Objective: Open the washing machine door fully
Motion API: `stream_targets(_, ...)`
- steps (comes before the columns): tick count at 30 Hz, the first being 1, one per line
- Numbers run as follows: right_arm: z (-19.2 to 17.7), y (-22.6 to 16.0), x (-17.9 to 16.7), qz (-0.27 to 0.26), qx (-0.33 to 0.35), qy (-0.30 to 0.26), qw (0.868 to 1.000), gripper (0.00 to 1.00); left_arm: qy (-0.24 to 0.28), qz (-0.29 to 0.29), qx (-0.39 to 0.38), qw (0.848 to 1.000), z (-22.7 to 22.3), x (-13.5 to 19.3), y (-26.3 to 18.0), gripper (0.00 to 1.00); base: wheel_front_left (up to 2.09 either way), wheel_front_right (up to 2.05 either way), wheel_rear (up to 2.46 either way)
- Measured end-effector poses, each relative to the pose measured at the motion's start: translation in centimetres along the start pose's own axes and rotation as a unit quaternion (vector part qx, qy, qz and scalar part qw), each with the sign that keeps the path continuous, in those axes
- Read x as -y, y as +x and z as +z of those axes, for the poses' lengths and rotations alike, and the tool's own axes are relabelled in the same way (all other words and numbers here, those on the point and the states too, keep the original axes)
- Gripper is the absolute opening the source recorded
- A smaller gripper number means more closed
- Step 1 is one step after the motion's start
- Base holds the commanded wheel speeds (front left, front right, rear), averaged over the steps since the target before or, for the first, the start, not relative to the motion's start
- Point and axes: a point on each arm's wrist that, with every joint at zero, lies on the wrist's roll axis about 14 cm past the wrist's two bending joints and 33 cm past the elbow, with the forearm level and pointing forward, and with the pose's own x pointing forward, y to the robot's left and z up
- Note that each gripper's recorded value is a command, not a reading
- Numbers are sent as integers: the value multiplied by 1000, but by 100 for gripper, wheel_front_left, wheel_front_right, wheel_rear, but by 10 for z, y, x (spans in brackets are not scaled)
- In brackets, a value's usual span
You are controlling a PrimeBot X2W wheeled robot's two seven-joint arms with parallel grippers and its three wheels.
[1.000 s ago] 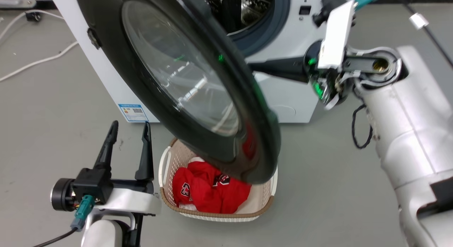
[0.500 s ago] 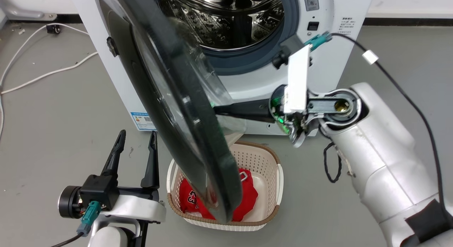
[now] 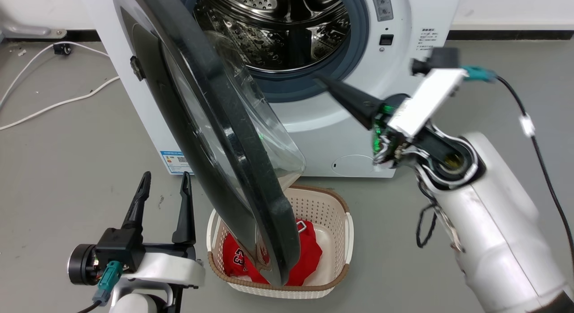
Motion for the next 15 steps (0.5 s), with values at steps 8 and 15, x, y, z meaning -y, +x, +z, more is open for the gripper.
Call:
stream_targets(8,55,-80,30,-25,230,7,973,100,-1,1,-1,1000,0,1,-3,100,0,0,0)
stream_targets(15,55,-153,58,-77,354,-11,932,100,-4,4,2,1000,4,1,-10,100,0,0,0)
